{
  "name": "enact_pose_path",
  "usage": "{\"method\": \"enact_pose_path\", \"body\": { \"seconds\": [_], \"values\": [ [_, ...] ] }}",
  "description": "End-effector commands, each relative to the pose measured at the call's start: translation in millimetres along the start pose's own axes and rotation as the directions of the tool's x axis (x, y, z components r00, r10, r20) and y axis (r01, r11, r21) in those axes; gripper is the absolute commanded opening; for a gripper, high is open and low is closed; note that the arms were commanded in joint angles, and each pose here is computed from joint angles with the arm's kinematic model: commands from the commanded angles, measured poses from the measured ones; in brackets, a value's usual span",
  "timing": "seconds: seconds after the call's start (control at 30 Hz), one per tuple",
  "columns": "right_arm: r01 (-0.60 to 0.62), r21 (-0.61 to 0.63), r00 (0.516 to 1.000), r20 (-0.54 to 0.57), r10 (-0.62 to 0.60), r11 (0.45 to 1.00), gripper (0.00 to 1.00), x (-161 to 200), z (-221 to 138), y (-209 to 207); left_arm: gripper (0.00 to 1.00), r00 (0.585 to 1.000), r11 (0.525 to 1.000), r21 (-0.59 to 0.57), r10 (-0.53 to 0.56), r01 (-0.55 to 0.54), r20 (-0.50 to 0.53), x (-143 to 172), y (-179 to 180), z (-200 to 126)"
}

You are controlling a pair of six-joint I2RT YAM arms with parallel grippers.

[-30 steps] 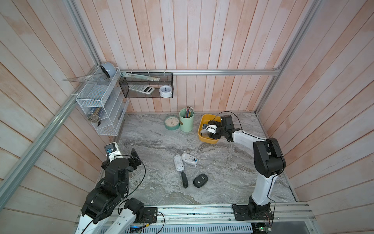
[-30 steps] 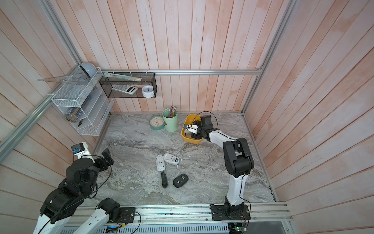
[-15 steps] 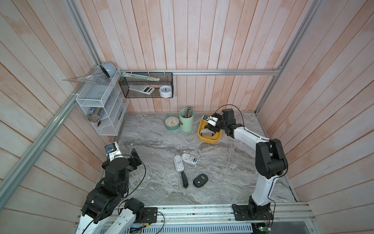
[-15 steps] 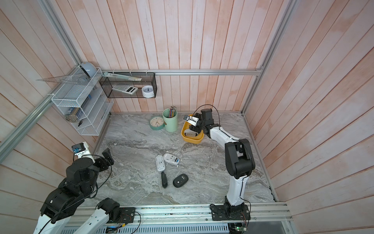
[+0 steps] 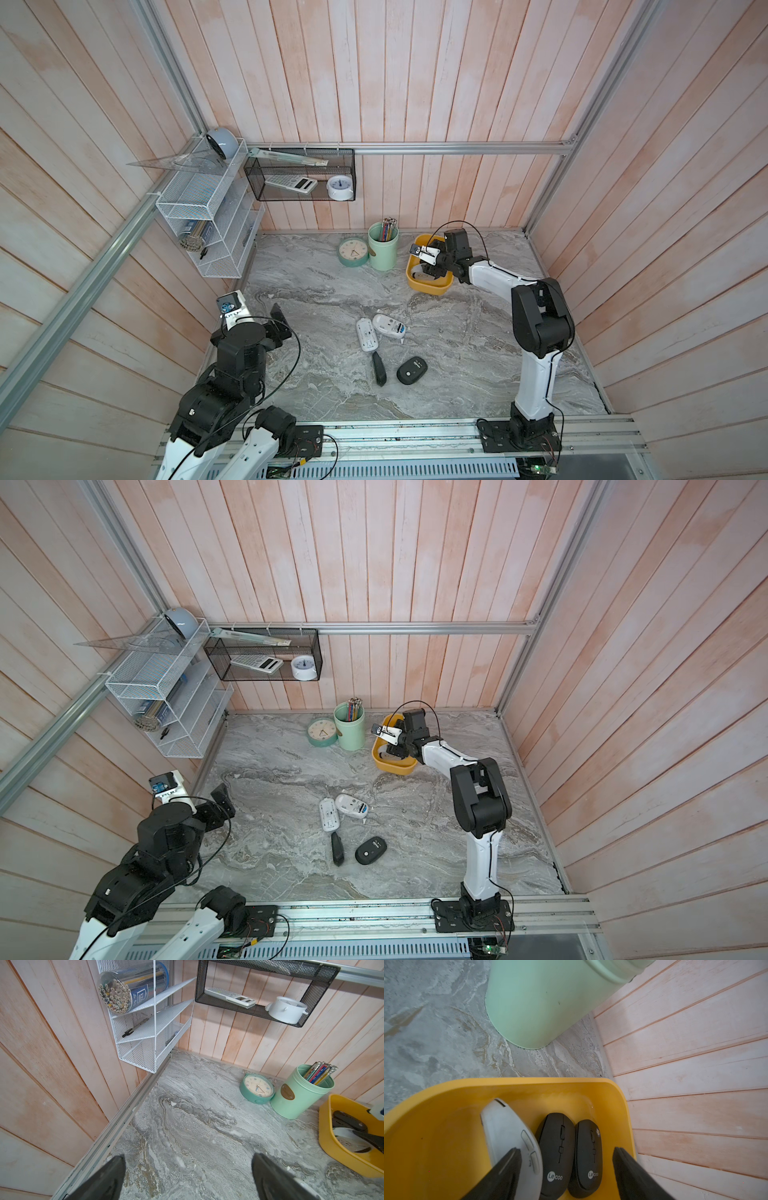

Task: Put the mouse in the storage box
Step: Place the mouse in the storage box, then pick up the mouse from the center of the board.

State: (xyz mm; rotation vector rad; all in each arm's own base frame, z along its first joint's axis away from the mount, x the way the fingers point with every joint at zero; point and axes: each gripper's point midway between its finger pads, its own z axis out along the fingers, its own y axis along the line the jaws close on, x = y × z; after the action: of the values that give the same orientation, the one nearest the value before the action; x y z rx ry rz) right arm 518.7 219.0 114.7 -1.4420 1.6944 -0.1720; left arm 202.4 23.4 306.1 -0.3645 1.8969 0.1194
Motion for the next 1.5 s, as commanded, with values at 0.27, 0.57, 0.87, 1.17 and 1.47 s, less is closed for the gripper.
{"method": "enact_pose_path", "body": {
  "seconds": [0.27, 0.57, 0.87, 1.17, 1.47],
  "values": [
    [0.016, -0.037, 0.999, -0.052, -0.018, 0.999, 0.74, 16.6, -14.4, 30.6, 1.0, 1.0, 1.0, 0.012, 0.019, -0.019, -0.007, 2.7, -4.8, 4.9],
    [-0.042, -0.03, 0.999, 0.0, 0.042, 0.999, 0.74, 0.5, -36.5, 36.0, 1.0, 1.0, 1.0, 0.01, 0.013, -0.013, -0.001, 1.4, -3.2, 3.7],
    [-0.182, 0.11, 0.976, 0.141, 0.166, 0.977, 0.98, -46.3, -91.2, 0.1, 1.0, 1.0, 1.0, 0.025, 0.016, -0.016, -0.011, 3.2, -7.0, 5.8],
    [-0.555, 0.357, 0.832, 0.227, 0.506, 0.752, 0.98, -69.0, -162.2, -25.5, 1.0, 0.994, 0.997, 0.059, 0.061, -0.056, -0.086, 15.6, -23.7, 20.1],
    [-0.945, 0.159, 0.327, 0.391, 0.86, 0.287, 0.98, -18.9, -229.9, -3.8, 1.0, 0.971, 0.991, 0.108, 0.101, -0.079, -0.215, 37.8, -45.7, 36.6]
  ]
}}
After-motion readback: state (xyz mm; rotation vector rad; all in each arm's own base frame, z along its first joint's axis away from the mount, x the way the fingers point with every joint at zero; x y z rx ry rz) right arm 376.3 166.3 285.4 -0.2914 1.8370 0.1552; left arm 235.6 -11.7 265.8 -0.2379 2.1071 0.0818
